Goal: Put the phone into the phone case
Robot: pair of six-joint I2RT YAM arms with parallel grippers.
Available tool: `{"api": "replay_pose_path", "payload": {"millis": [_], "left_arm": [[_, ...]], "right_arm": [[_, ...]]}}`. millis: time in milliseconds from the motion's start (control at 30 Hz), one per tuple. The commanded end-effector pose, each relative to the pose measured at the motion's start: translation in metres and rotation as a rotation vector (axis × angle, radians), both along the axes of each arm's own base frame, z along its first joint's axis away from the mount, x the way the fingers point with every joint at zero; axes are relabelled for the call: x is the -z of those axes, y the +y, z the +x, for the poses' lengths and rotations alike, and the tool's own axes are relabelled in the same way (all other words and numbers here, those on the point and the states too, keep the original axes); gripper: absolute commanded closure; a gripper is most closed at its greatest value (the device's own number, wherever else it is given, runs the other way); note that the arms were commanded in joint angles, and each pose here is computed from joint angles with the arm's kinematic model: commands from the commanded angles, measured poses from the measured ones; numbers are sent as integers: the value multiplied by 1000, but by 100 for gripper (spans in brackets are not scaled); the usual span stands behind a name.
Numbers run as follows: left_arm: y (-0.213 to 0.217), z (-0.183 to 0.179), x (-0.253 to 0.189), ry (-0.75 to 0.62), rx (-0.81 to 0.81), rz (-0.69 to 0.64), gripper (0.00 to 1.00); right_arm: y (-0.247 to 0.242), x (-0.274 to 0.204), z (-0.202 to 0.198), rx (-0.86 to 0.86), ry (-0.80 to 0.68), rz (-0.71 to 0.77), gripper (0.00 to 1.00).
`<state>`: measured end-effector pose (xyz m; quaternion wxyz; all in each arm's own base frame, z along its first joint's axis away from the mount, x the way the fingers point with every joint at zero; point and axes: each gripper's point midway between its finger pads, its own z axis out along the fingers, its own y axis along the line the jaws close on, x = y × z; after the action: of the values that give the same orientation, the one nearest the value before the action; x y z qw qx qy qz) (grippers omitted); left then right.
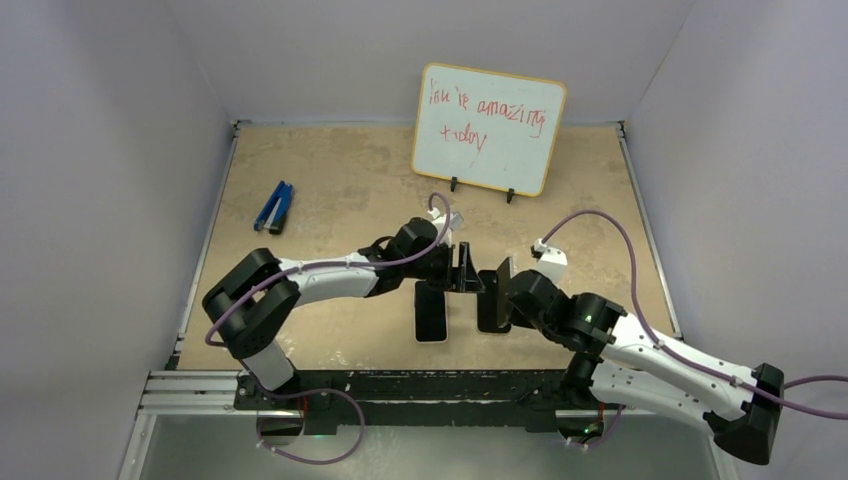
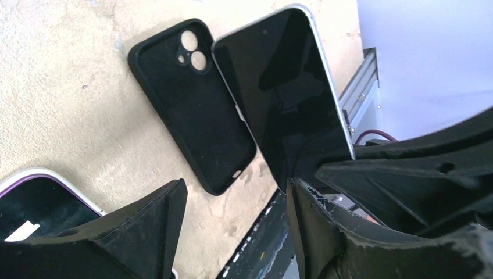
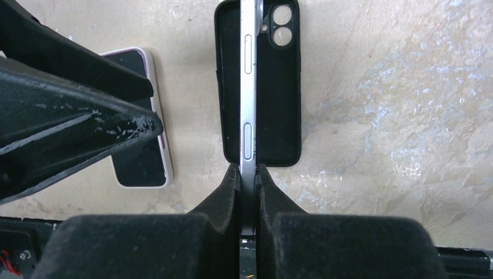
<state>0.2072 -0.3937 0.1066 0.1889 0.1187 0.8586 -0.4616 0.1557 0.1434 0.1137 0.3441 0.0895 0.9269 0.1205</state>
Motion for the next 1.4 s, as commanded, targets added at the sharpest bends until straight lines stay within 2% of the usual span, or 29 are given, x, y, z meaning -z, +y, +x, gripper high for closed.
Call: {"api": "replay_pose_path", "payload": {"millis": [0, 133, 300, 433, 567, 867, 1133, 1200, 1267, 1367], "left_arm": [[-20, 19, -18, -66, -41, -65, 36], [-29, 20, -8, -50, -37, -64, 41], [-38, 19, 10, -12, -27, -66, 47], [-43, 19, 25, 15, -24, -46, 49], [-43, 18, 39, 36, -33, -16, 56], [-36, 16, 66, 62, -38, 64, 63], [-33, 18, 77, 60, -38, 102, 80], [-33, 17, 79, 63, -30, 104, 86], [-34, 16, 80, 66, -22, 106, 91], [-33, 16, 79, 58, -18, 113, 97]], "right_arm": [[-8, -1, 0, 68, -17, 39, 100], [-4, -1, 1, 60, -47, 100, 100], [-11, 9, 2, 95, -45, 74, 100], [0, 19, 3, 51, -50, 103, 100], [6, 33, 3, 27, -42, 122, 100], [14, 45, 4, 1, -25, 205, 100], [18, 64, 2, -44, 24, 237, 100], [18, 68, 1, -55, 35, 229, 95], [19, 74, -1, -61, 63, 218, 75], [20, 82, -6, -86, 110, 188, 68]]}}
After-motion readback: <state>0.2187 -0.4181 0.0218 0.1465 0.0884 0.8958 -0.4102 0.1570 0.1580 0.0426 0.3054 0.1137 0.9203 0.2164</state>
